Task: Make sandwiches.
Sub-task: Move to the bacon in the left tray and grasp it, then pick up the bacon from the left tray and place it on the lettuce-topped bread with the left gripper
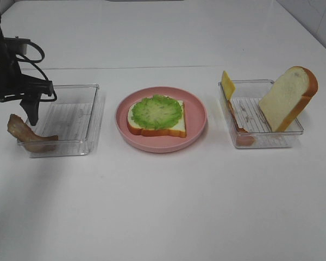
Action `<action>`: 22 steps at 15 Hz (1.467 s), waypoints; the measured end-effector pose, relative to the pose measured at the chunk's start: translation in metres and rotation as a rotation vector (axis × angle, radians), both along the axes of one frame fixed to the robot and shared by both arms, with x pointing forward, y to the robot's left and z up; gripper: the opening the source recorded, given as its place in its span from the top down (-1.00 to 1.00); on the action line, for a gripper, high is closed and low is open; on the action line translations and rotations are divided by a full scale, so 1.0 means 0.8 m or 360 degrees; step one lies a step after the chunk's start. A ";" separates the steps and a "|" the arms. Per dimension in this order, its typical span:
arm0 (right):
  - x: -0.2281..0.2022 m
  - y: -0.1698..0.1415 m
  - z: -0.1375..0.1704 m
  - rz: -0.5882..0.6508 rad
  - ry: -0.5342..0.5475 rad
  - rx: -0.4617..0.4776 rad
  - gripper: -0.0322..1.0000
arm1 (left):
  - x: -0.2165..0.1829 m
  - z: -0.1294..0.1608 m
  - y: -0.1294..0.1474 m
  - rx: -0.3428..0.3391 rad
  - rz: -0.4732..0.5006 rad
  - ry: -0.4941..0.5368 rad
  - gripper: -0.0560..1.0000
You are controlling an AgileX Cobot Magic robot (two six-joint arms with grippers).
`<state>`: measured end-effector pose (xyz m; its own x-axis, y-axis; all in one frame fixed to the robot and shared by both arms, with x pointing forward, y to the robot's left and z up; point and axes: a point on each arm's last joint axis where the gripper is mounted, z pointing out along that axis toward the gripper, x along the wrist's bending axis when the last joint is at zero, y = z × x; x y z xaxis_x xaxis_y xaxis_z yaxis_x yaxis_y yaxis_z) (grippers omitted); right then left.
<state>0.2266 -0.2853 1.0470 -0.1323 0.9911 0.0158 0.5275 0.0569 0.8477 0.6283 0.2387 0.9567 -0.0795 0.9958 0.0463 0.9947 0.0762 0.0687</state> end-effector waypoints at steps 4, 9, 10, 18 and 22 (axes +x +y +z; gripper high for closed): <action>0.000 0.000 0.000 0.0000 0.0000 0.0000 -0.40 | 0.010 -0.031 -0.002 -0.0002 -0.0001 0.0007 -0.34; 0.000 0.000 0.000 0.0000 0.0000 0.0000 -0.40 | 0.014 -0.033 -0.003 -0.0015 -0.0004 -0.0046 0.14; 0.000 0.000 0.000 0.0000 0.0000 0.0000 -0.40 | 0.014 -0.033 -0.003 -0.0015 -0.0004 -0.0046 0.42; 0.000 0.000 0.000 0.0000 0.0000 0.0000 -0.40 | 0.018 -0.026 -0.010 -0.0112 0.0014 -0.0058 0.88; 0.000 0.000 0.000 0.0000 0.0000 0.0000 -0.40 | 0.048 0.031 -0.037 -0.0451 -0.0021 -0.0244 0.88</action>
<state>0.2266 -0.2853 1.0470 -0.1323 0.9911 0.0158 0.5275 0.0569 0.8477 0.6669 0.2088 0.9816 -0.0510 0.9683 -0.2445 0.9755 0.1007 0.1955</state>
